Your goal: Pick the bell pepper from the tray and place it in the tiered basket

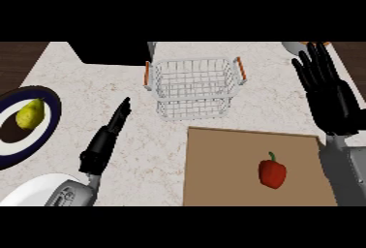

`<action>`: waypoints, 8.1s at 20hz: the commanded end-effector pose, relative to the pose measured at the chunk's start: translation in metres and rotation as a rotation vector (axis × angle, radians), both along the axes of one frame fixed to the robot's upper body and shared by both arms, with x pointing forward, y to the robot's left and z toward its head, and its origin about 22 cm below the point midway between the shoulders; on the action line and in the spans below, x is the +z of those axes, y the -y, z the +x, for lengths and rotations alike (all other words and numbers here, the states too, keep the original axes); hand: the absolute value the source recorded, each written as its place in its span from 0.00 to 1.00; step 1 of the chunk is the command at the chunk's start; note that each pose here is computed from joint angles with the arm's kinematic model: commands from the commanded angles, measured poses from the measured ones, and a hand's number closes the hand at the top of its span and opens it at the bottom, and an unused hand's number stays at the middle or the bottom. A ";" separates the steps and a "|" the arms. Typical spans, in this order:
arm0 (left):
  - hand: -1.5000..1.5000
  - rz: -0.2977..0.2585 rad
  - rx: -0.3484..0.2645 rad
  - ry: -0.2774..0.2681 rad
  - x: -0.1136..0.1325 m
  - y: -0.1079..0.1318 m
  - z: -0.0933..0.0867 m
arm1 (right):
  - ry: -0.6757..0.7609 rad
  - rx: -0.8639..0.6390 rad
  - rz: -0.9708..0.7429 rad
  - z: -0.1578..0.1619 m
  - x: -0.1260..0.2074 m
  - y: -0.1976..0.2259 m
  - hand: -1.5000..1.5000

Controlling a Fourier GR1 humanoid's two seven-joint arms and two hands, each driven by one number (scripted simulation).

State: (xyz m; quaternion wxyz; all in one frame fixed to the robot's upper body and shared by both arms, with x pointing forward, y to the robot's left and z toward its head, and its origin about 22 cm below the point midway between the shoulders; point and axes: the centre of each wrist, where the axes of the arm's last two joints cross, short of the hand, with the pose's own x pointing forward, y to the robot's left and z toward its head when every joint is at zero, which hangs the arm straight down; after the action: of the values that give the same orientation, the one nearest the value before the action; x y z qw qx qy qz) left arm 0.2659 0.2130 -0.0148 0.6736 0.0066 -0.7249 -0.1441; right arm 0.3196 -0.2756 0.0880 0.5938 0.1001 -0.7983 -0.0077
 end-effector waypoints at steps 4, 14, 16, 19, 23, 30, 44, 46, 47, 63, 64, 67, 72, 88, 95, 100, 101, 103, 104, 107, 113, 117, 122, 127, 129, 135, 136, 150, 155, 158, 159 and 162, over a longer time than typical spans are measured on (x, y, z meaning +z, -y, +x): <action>0.50 -0.035 0.041 -0.020 0.002 -0.015 0.004 | -0.190 -0.460 -0.137 -0.002 -0.041 -0.013 0.00; 0.50 -0.089 -0.001 -0.117 0.009 -0.017 0.015 | -0.197 -0.928 -0.312 -0.010 -0.098 -0.093 0.00; 0.50 -0.119 0.009 -0.107 0.004 -0.033 0.010 | -0.189 -0.923 -0.400 -0.009 -0.086 -0.096 0.00; 0.50 -0.111 0.015 -0.132 -0.002 -0.021 0.006 | -0.301 -0.894 -0.571 -0.001 -0.087 -0.078 0.00; 0.50 -0.089 0.029 -0.127 -0.004 -0.026 0.000 | -0.551 -0.815 -0.866 -0.017 -0.119 -0.031 0.00; 0.50 -0.093 0.015 -0.129 -0.002 -0.020 0.003 | -0.895 -0.591 -1.210 -0.012 -0.116 -0.043 0.00; 0.50 -0.107 0.048 -0.125 -0.001 -0.032 0.003 | -1.058 -0.635 -1.369 0.017 0.001 -0.143 0.00; 0.50 -0.104 0.048 -0.134 -0.006 -0.031 -0.005 | -1.107 -0.647 -1.415 0.018 -0.008 -0.133 0.00; 0.50 -0.105 0.050 -0.134 -0.001 -0.034 -0.003 | -1.125 -0.655 -1.448 0.019 -0.006 -0.124 0.00; 0.50 -0.103 0.036 -0.119 0.004 -0.042 0.000 | -1.322 -0.667 -1.370 -0.022 -0.050 -0.114 0.00; 0.50 -0.105 0.037 -0.121 -0.012 -0.027 -0.008 | -1.339 -0.676 -1.373 -0.023 -0.055 -0.116 0.00; 0.50 -0.112 0.042 -0.130 0.003 -0.015 0.003 | -1.356 -0.673 -1.344 -0.035 -0.054 -0.117 0.00; 0.50 -0.105 0.008 -0.121 -0.005 -0.035 -0.007 | -1.384 -0.680 -1.322 -0.053 -0.067 -0.127 0.00; 0.50 -0.116 0.023 -0.124 -0.007 -0.017 0.008 | -1.139 -0.719 -1.288 -0.069 -0.076 -0.123 1.00; 0.50 -0.092 0.014 -0.121 -0.005 -0.029 0.010 | -1.129 -0.735 -1.320 -0.050 -0.078 -0.127 1.00; 0.50 -0.093 0.005 -0.113 -0.011 -0.014 -0.013 | -0.978 -0.665 -1.409 -0.047 -0.040 -0.095 1.00; 0.50 -0.096 0.011 -0.106 0.002 -0.025 0.008 | -0.860 -0.583 -1.448 -0.041 -0.046 -0.047 1.00; 0.50 -0.112 -0.009 -0.103 -0.001 -0.032 0.006 | -0.671 -0.400 -1.546 -0.040 -0.041 -0.028 1.00; 0.50 -0.110 -0.012 -0.106 -0.006 -0.018 0.001 | -0.597 -0.322 -1.579 -0.039 -0.042 -0.024 1.00; 0.50 -0.098 0.000 -0.107 -0.005 -0.021 0.002 | -0.379 -0.215 -1.611 -0.039 -0.025 0.013 1.00; 0.50 -0.110 0.001 -0.115 -0.010 -0.021 0.000 | -0.163 -0.176 -1.134 -0.011 0.022 0.059 1.00; 0.50 -0.098 0.025 -0.104 -0.005 -0.027 0.010 | 0.014 -0.171 -1.033 -0.006 0.063 0.076 1.00; 0.50 -0.091 -0.001 -0.112 -0.024 -0.014 0.004 | 0.034 -0.114 -1.044 0.007 0.123 0.038 1.00; 0.50 -0.121 -0.019 -0.129 -0.011 -0.016 0.010 | 0.036 -0.117 -0.970 0.036 0.160 -0.011 1.00; 0.50 -0.098 -0.003 -0.119 0.009 -0.030 0.014 | 0.023 -0.115 -0.971 0.045 0.187 -0.020 1.00; 0.50 -0.096 -0.015 -0.097 0.001 -0.020 0.006 | -0.026 -0.070 -0.974 0.059 0.218 -0.102 1.00; 0.50 -0.079 -0.011 -0.121 0.004 -0.029 -0.010 | -0.033 -0.065 -0.952 0.065 0.198 -0.108 1.00; 0.50 -0.110 -0.012 -0.124 -0.013 -0.022 0.003 | -0.061 0.055 -1.014 0.108 0.164 -0.227 1.00; 0.50 -0.111 -0.017 -0.109 -0.002 -0.012 -0.003 | -0.087 0.102 -0.996 0.115 0.144 -0.239 1.00; 0.50 -0.095 -0.033 -0.108 0.007 -0.011 0.015 | -0.109 0.107 -0.922 0.113 0.163 -0.257 1.00; 0.50 -0.108 -0.010 -0.117 0.002 -0.022 0.007 | -0.125 0.137 -0.893 0.120 0.147 -0.245 1.00; 0.50 -0.091 -0.012 -0.125 0.002 -0.012 0.011 | -0.167 0.173 -0.868 0.117 0.153 -0.249 1.00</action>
State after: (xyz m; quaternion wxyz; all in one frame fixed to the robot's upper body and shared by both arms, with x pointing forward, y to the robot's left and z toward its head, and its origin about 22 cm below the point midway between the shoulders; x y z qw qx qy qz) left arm 0.2744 0.2290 -0.0136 0.7123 -0.0419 -0.6913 -0.1140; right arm 0.4372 -0.0312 0.2424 0.6263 -0.1190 -0.6758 0.3701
